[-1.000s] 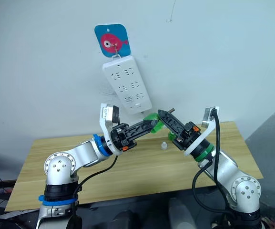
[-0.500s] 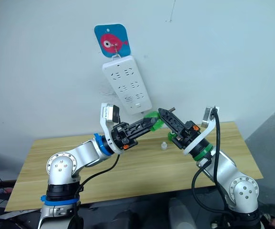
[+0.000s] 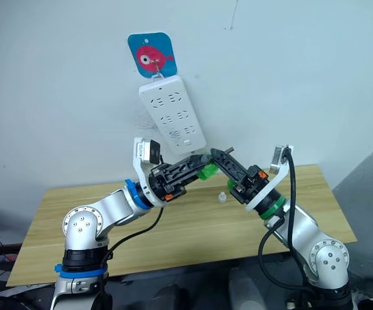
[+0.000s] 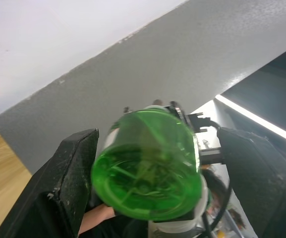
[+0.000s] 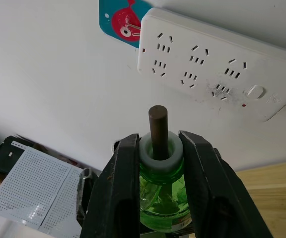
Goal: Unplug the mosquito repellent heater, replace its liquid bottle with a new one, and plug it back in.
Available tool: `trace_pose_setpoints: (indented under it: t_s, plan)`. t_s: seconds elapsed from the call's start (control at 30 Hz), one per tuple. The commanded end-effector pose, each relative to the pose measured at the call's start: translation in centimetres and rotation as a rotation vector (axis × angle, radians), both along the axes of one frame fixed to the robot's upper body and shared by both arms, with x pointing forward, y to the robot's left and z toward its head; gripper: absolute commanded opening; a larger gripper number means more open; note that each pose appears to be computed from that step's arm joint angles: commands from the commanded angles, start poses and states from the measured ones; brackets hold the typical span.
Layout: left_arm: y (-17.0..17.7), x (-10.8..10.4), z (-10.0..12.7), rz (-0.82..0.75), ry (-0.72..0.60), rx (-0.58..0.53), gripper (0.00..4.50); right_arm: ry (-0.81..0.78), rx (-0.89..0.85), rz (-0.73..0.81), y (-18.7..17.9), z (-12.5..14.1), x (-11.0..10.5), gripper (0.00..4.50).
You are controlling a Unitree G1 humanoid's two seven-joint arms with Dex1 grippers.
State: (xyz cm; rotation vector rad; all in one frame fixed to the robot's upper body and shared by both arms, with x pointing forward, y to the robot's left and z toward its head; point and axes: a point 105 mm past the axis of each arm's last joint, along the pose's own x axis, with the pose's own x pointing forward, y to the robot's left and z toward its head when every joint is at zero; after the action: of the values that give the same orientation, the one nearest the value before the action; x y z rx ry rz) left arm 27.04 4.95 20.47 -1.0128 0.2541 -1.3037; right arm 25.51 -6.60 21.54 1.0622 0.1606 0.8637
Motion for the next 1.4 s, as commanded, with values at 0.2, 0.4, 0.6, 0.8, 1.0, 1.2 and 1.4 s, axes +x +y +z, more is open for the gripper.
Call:
trace_pose_setpoints:
  t_s: [0.2,0.4,0.6,0.8,1.0,1.2,1.4]
  plan:
    - [0.1,-0.8,0.9,-0.036,-0.018,-0.052,2.31,-0.050,0.032,0.047,0.4,1.3,-1.2,0.82]
    - [0.0,-0.9,0.6,-0.033,-0.013,-0.053,2.31,-0.042,0.044,0.063,0.5,1.3,-1.5,0.82]
    - [0.4,-0.9,0.3,-0.022,-0.011,-0.036,2.31,-0.020,0.036,-0.032,-1.1,0.9,-0.5,2.59]
    - [2.0,-0.5,-0.4,0.020,-0.014,0.023,2.31,-0.009,-0.216,-0.202,-5.3,-1.1,0.7,4.50]
    - [3.9,0.2,-2.6,0.099,-0.054,0.198,2.31,-0.137,-0.933,-0.292,-8.4,-3.5,1.1,4.50]
    - [5.9,1.1,-5.6,0.195,-0.192,0.442,2.31,-0.006,-1.492,-0.298,-12.1,-7.8,4.1,4.50]
    - [6.6,0.4,-6.9,0.192,-0.253,0.516,2.31,0.274,-1.535,-0.268,-13.8,-11.2,8.4,4.50]
